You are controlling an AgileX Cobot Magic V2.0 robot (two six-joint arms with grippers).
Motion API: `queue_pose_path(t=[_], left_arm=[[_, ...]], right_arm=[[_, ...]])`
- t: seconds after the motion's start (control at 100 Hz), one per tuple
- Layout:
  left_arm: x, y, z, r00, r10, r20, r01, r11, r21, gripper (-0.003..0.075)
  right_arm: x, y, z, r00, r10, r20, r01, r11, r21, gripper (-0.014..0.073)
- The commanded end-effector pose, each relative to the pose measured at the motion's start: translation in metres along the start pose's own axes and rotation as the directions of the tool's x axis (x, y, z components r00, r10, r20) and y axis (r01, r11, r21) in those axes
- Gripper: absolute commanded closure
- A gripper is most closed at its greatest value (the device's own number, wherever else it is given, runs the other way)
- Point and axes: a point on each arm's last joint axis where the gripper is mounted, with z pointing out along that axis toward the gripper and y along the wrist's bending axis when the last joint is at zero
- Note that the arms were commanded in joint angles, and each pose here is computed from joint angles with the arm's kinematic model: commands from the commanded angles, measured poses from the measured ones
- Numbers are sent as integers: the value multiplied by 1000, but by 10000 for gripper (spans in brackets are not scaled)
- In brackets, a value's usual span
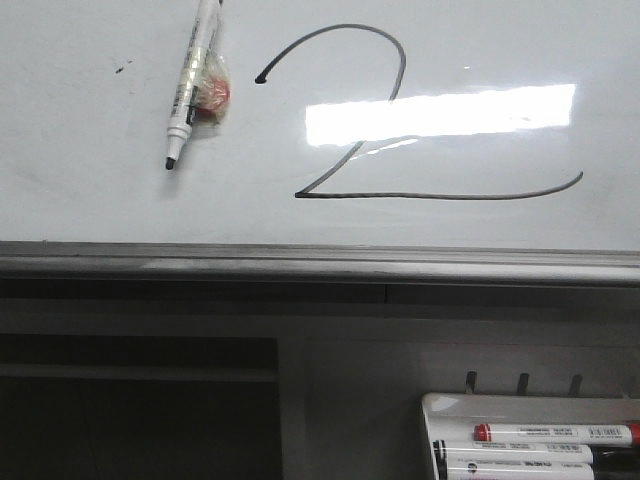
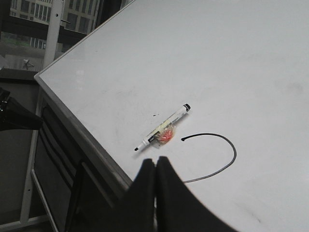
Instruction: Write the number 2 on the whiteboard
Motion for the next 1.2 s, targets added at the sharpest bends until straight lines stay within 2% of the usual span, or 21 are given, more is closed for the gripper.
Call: queue_pose_path(t=[0.0,0.95,1.19], left_arm=[[-4,1,-1,996,-15,83,16,1000,-15,741],[-4,1,-1,996,-15,83,16,1000,-15,741],[-4,1,-1,996,-15,83,16,1000,-15,741]], right_arm=[[-12,-8,-1,998,-4,65,0,998,66,673],[-12,-7,-1,998,-2,63,-2,998,63,673],[10,-5,5,999,7,31,-10,996,90,673]])
